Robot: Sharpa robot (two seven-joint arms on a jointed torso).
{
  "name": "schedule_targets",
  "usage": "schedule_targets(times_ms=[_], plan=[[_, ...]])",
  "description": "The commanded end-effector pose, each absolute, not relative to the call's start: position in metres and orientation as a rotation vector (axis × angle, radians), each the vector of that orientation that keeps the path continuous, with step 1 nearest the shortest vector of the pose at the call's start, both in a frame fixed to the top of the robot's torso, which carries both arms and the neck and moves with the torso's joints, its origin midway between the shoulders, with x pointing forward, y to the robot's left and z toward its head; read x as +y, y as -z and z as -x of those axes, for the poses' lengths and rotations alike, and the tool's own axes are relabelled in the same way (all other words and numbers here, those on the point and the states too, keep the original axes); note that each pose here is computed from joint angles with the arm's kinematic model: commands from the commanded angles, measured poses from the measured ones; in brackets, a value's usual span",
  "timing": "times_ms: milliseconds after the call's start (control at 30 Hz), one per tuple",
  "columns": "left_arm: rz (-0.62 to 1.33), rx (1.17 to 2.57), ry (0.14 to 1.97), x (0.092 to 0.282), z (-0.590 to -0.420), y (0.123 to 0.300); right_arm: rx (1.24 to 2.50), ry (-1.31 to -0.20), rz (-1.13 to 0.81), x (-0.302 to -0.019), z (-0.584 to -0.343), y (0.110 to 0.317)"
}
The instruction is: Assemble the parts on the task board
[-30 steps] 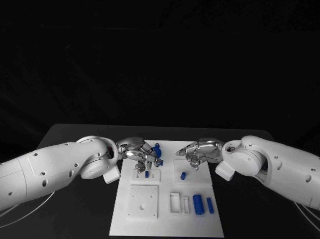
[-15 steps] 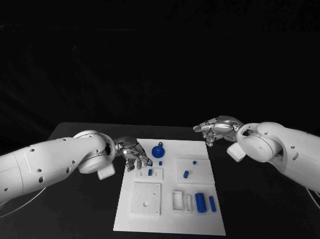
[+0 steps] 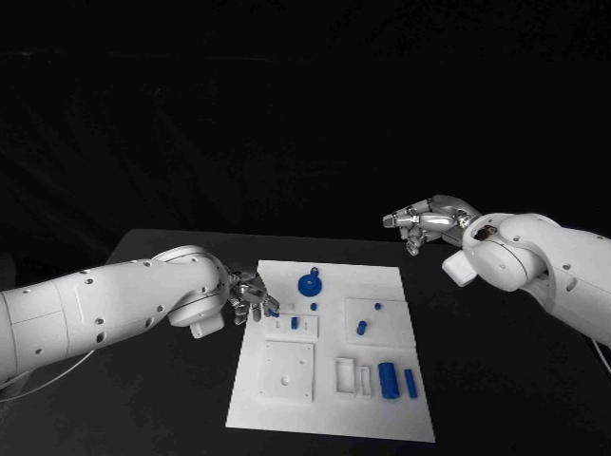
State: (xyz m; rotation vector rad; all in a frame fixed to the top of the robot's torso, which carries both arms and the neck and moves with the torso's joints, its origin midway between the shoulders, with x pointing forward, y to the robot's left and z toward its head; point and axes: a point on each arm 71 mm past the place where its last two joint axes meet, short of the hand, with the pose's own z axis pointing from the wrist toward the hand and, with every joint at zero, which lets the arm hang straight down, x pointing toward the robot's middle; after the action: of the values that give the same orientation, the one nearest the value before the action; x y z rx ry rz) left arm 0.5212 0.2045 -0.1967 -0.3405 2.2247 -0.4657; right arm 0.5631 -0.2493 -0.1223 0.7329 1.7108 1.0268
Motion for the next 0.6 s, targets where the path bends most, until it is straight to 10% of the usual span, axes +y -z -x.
schedule_targets(times_ms=[33,600], plan=[[0.337,2.152,0.339,0.208,-0.526,0.196,1.667,-0.952,-0.678,-0.251,-0.565,0.119],[0.161,2.090,0.263,0.185,-0.529,0.206,1.617,-0.904,-0.662,-0.249,-0.566,0.116]])
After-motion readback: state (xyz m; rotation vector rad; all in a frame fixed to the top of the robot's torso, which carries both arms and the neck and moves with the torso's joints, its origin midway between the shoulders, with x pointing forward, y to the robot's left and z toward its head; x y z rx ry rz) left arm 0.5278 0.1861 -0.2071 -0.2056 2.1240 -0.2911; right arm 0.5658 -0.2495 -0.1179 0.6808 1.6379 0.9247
